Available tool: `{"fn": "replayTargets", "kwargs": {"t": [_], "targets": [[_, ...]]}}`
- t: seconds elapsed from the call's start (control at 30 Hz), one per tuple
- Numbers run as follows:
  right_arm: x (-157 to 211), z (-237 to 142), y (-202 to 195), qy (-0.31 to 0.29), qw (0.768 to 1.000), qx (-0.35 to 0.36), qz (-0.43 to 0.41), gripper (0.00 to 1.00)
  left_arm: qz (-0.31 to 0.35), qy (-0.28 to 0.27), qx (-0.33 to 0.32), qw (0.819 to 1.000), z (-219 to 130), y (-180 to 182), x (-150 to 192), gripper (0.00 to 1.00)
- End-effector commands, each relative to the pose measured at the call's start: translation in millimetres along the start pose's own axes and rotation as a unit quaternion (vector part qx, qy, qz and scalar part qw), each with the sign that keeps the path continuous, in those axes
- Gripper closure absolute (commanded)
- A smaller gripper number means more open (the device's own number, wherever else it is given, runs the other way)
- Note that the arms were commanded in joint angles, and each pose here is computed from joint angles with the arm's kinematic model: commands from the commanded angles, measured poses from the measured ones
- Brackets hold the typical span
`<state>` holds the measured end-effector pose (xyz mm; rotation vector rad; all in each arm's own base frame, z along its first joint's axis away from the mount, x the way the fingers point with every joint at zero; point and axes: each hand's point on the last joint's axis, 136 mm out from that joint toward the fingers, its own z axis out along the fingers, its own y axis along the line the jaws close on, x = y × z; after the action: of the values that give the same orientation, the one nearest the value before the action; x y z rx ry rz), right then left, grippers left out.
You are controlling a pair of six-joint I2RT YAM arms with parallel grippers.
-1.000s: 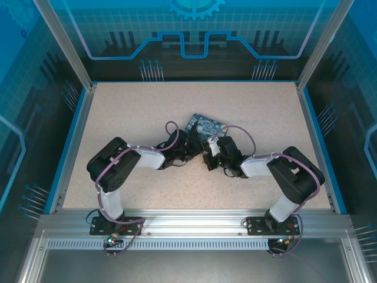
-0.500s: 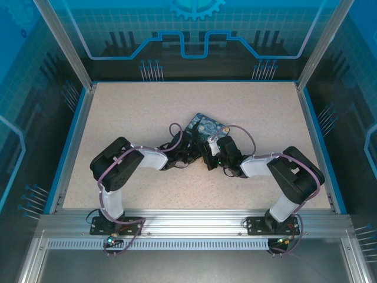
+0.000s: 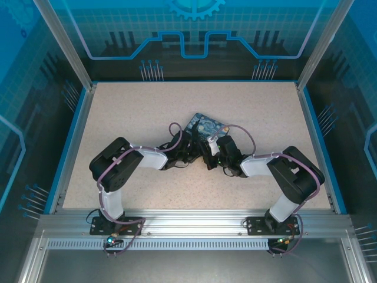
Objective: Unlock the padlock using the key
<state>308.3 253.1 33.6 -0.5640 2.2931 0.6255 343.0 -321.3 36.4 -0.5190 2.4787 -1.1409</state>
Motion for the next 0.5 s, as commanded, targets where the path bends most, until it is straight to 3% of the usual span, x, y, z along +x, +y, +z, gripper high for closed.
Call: {"fn": "replayTargets", "kwargs": {"t": [0.0,0.47], "targets": [[-24,3,11,-0.029,0.999,-0.023,-0.005,1.00,0.010,0.001,-0.016,1.000,-5,-1,2,0.50],[-24,3,9,-0.029,0.999,-0.023,-0.004,1.00,0.001,-0.023,-0.034,0.999,-13,12,-12,0.46]]}}
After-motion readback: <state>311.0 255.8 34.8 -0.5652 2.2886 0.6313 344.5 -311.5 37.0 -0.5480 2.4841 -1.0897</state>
